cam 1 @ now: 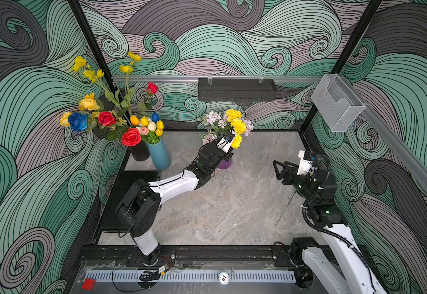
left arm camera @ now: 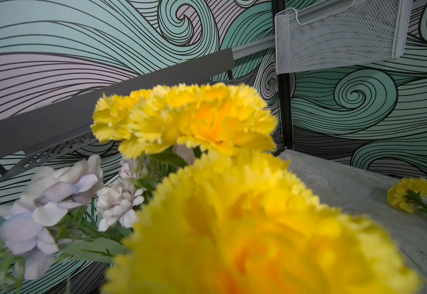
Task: Pick out yellow flowers from the vase
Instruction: Pick up the flower from the vase.
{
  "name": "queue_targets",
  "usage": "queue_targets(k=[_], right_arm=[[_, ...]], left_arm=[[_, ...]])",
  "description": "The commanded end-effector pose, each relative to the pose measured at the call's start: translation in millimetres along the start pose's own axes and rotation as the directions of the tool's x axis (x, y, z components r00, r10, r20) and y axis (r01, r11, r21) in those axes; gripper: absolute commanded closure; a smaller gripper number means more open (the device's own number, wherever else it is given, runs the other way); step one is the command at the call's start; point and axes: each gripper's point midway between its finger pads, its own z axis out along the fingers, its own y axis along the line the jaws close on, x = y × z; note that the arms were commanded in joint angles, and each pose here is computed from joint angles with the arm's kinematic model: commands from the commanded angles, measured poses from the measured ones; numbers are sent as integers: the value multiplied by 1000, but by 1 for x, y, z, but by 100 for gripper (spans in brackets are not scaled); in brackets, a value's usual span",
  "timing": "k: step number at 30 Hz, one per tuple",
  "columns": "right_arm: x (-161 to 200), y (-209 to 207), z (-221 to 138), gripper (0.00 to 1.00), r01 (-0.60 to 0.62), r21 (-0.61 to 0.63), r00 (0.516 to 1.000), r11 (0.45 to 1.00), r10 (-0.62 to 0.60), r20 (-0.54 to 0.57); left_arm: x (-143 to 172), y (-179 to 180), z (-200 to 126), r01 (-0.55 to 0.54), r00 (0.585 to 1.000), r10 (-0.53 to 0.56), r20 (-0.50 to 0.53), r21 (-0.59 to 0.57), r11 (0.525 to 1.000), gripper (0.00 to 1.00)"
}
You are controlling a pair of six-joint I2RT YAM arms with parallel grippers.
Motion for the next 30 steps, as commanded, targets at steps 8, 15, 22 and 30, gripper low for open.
queue_targets(k=[8, 15, 22, 30], right_arm=[[8, 27, 21, 33, 125, -88, 992, 988, -123, 28], [17, 51, 36, 36, 218, -159, 976, 963, -213, 50], [25, 98, 52, 36, 400, -275, 915, 874, -365, 170], [28, 127, 95, 40, 471, -303, 879, 828, -414, 234]], left_arm=[[-63, 9, -14, 73, 992, -76, 98, 34, 997, 75], [-77, 14, -23, 127, 986, -132, 104, 49, 991, 76], [-95, 24, -35, 179, 978, -183, 103, 48, 983, 76], [-111, 32, -39, 204, 973, -207, 100, 43, 978, 76]])
